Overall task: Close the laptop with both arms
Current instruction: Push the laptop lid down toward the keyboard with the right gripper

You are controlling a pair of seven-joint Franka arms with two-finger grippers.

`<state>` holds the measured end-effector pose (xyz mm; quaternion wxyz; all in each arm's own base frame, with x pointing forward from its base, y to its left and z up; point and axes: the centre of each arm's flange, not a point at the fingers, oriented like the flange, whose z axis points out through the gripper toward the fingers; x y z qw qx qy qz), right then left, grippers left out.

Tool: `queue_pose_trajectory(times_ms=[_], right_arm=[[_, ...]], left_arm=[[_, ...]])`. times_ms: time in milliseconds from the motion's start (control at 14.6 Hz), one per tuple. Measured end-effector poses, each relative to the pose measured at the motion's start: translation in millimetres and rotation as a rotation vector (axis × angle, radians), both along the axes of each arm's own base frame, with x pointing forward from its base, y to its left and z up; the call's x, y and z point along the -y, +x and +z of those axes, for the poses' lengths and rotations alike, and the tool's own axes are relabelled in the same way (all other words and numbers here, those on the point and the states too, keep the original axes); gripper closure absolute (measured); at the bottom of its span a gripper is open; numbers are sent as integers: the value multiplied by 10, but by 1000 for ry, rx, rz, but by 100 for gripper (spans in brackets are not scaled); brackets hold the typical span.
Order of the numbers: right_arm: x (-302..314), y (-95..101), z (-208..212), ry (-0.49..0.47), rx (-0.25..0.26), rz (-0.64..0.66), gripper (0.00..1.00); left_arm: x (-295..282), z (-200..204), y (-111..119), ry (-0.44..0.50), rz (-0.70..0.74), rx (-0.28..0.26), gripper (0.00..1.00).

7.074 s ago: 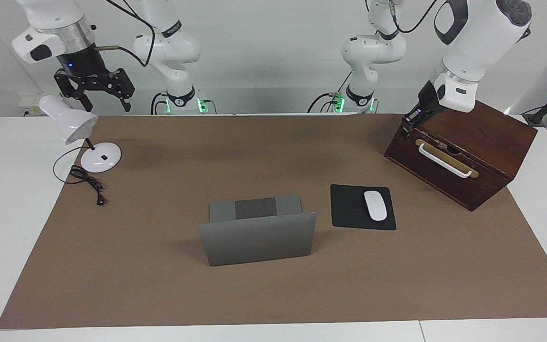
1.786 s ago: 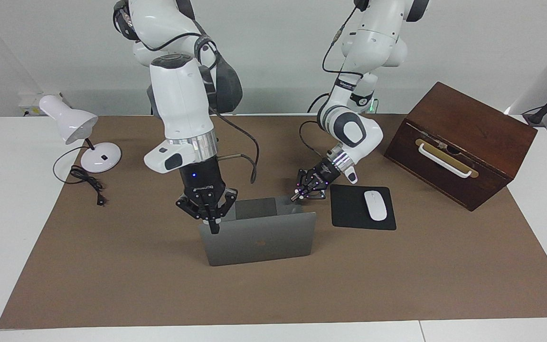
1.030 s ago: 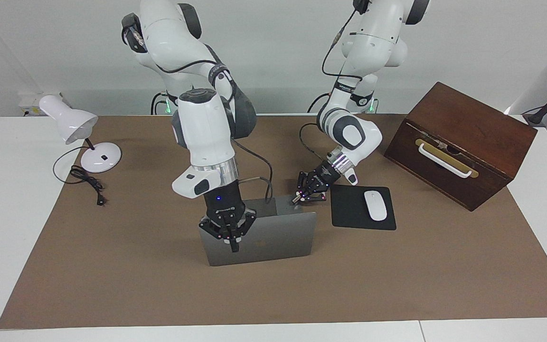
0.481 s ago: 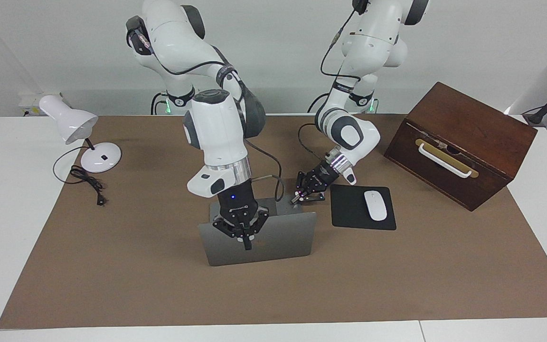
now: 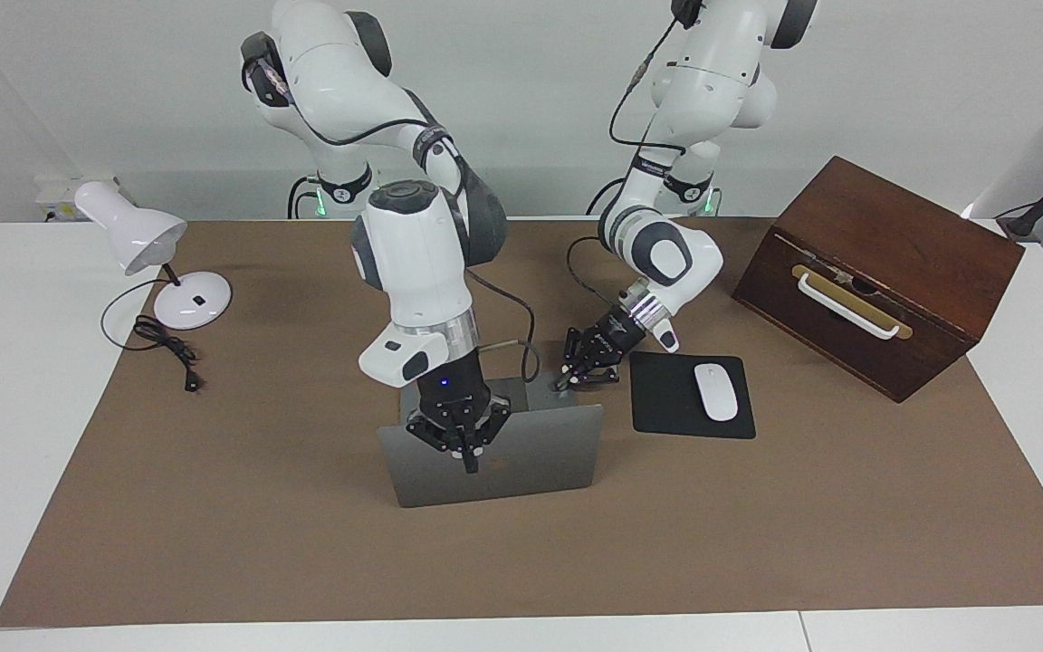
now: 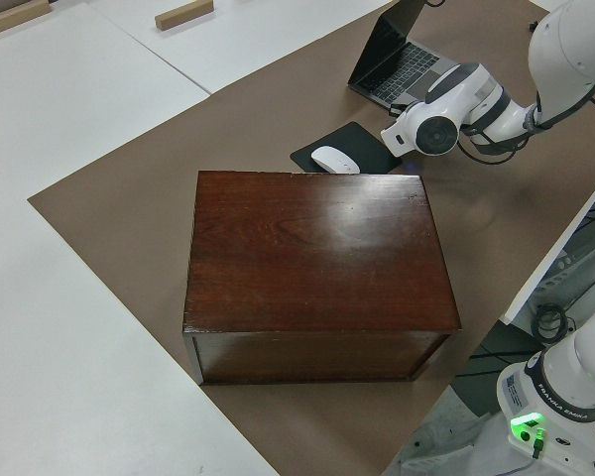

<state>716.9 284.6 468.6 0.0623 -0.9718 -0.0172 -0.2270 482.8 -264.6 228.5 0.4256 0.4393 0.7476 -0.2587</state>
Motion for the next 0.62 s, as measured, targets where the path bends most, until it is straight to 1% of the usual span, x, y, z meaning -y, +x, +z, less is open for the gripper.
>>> queue_pose_trajectory(times_ms=[275, 618], right_arm=[[9, -32, -35, 13, -66, -13, 99], [-17, -70, -113, -1, -106, -10, 99]], left_arm=[[-1, -1, 1, -1, -1, 1, 99], [-3, -7, 3, -4, -2, 1, 99]])
